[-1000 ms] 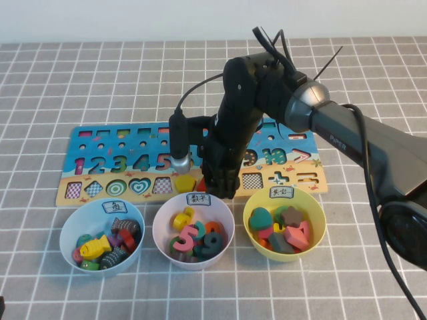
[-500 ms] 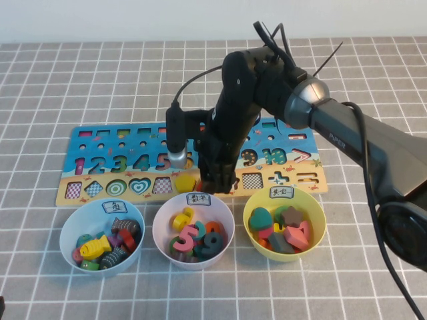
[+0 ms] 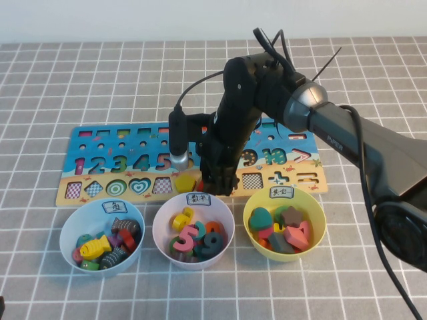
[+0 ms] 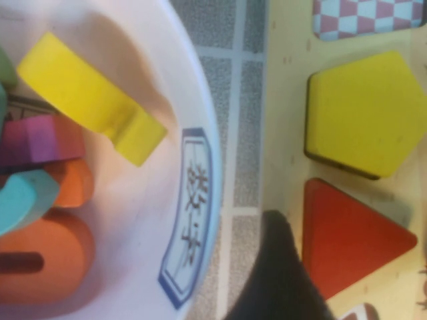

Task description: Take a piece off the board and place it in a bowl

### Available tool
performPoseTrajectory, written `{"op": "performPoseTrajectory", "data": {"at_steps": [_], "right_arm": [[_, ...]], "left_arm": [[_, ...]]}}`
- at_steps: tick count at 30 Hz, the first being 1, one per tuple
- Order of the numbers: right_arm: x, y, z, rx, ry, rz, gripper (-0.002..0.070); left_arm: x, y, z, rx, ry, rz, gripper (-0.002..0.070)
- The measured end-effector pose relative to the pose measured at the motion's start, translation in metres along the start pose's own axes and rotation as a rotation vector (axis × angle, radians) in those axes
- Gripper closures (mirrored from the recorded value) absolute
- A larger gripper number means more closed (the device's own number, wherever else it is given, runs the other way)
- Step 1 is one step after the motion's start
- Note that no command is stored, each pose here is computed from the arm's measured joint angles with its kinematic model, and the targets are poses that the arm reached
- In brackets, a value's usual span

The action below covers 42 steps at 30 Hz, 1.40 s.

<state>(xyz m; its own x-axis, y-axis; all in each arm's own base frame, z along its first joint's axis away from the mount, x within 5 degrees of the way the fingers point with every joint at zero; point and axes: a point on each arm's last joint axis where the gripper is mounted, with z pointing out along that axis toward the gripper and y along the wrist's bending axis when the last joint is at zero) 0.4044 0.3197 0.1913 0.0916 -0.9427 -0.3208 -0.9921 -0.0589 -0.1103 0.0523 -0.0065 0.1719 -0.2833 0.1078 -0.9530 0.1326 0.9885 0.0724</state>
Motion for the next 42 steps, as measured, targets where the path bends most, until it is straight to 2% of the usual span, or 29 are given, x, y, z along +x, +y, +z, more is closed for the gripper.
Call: {"op": "performPoseTrajectory", "data": {"at_steps": [20, 35, 42], "right_arm": [[0.0, -0.0005, 0.0005, 0.001, -0.003, 0.001, 0.0273], [0.0006, -0.0004, 0.0003, -0.005, -0.003, 0.004, 0.0402], [0.0015, -0.001, 0.0001, -0.004, -0.003, 0.006, 0.0419]], "left_arm": [[0.0, 0.0, 0.0, 0.0, 0.0, 0.0, 0.0676], [0.0, 0.0, 0.0, 0.0, 0.0, 0.0, 0.0676], [0.0, 0.0, 0.0, 0.0, 0.0, 0.0, 0.0676]]}}
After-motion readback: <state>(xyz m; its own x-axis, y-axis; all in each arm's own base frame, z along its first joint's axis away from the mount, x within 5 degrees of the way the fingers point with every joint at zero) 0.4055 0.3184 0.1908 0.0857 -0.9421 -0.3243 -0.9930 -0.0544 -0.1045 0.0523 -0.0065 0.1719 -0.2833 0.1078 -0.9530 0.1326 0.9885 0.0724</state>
